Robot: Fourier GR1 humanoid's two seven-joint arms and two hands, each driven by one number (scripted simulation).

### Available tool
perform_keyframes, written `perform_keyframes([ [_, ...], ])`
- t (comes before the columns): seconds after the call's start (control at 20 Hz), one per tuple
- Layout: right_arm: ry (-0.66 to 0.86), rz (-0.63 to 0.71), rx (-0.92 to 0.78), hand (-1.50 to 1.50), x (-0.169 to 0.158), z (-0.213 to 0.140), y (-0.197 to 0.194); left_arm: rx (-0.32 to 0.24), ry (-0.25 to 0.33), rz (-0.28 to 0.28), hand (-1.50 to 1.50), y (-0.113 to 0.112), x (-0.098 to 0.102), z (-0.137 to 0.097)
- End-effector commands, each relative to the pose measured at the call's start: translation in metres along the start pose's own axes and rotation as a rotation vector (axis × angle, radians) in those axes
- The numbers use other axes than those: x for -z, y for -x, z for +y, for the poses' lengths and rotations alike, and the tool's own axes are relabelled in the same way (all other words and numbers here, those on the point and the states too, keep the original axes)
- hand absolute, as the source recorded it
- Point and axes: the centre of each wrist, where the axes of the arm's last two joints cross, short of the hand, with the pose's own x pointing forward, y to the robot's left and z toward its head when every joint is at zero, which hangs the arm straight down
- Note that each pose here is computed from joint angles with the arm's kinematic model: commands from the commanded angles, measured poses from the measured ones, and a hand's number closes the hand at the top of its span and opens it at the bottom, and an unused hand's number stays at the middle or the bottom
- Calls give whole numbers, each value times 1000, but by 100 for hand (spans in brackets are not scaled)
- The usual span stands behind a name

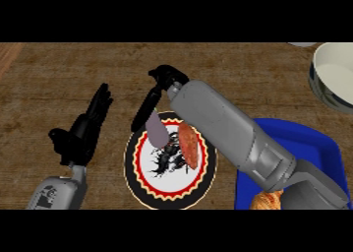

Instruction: Pick the eggplant from the plate and place it in the bowl

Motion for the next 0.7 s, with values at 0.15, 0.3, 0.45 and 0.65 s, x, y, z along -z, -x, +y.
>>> perform_keyframes([
  [0.15,-8,-44,89,-150,-3,14,5,8,7,-1,0,-2,2,-9],
  [0.3,-19,-36,102,-150,-6,10,2,12,-29,-8,0,-9,0,7],
  [0.45,-13,2,139,-150,4,9,9,7,3,-1,0,-14,9,-1],
  [0.65,-32,7,161,-150,8,31,28,6,-6,-8,0,-10,-2,-7],
])
